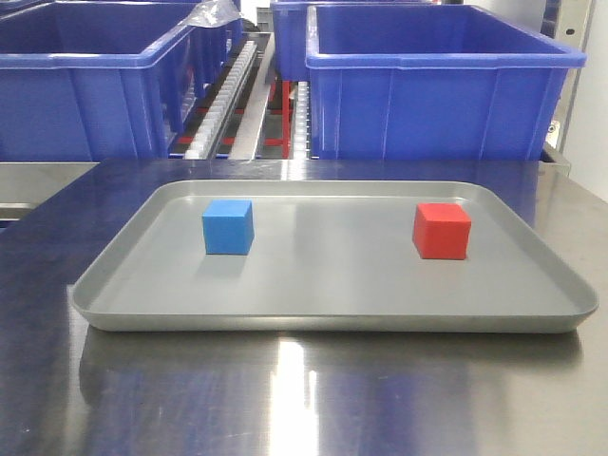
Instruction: Sort and place red and blue blocks on shelf
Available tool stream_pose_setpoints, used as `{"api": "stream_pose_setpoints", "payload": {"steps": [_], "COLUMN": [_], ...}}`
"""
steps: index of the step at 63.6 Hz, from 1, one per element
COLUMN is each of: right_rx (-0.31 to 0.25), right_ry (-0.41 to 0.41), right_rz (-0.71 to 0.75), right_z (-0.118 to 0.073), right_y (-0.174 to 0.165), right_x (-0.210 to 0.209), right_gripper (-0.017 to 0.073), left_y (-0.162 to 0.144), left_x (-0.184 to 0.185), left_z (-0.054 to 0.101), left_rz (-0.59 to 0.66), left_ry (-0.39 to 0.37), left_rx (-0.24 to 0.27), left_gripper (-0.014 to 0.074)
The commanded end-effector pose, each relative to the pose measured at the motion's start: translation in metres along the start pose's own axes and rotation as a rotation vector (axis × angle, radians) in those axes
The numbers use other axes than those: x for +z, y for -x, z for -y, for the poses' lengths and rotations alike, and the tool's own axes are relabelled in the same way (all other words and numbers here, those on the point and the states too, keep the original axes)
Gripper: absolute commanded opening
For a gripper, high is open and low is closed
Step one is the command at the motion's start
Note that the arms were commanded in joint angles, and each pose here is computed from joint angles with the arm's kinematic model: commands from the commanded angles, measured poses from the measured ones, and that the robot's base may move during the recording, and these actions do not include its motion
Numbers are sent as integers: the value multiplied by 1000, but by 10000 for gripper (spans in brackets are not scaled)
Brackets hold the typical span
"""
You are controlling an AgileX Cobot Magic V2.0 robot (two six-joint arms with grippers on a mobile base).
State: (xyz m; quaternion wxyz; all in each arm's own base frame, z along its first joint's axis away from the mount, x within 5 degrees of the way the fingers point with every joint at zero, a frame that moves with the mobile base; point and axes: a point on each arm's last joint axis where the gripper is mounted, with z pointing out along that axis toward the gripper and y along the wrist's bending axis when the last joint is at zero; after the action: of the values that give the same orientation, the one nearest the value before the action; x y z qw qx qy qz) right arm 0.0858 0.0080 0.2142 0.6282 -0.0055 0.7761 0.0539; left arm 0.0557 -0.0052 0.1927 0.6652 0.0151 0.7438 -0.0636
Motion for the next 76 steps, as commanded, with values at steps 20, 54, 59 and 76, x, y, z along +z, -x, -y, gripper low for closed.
{"api": "stream_pose_setpoints", "payload": {"steps": [20, 54, 59, 76], "right_rx": [-2, 104, 104, 151], "right_ry": [11, -14, -19, -19], "right_rz": [89, -268, -317, -457], "right_z": [-8, -13, -13, -15], "right_y": [90, 139, 136, 129], "right_x": [33, 82, 91, 112], "right_gripper": [57, 57, 57, 57], "left_y": [-1, -1, -1, -1], "left_x": [0, 0, 0, 0], "left_z": [2, 2, 2, 2], "left_rz": [72, 72, 72, 72], "left_ry": [-27, -27, -27, -27], "left_rx": [0, 0, 0, 0], "left_gripper": [125, 125, 125, 125]}}
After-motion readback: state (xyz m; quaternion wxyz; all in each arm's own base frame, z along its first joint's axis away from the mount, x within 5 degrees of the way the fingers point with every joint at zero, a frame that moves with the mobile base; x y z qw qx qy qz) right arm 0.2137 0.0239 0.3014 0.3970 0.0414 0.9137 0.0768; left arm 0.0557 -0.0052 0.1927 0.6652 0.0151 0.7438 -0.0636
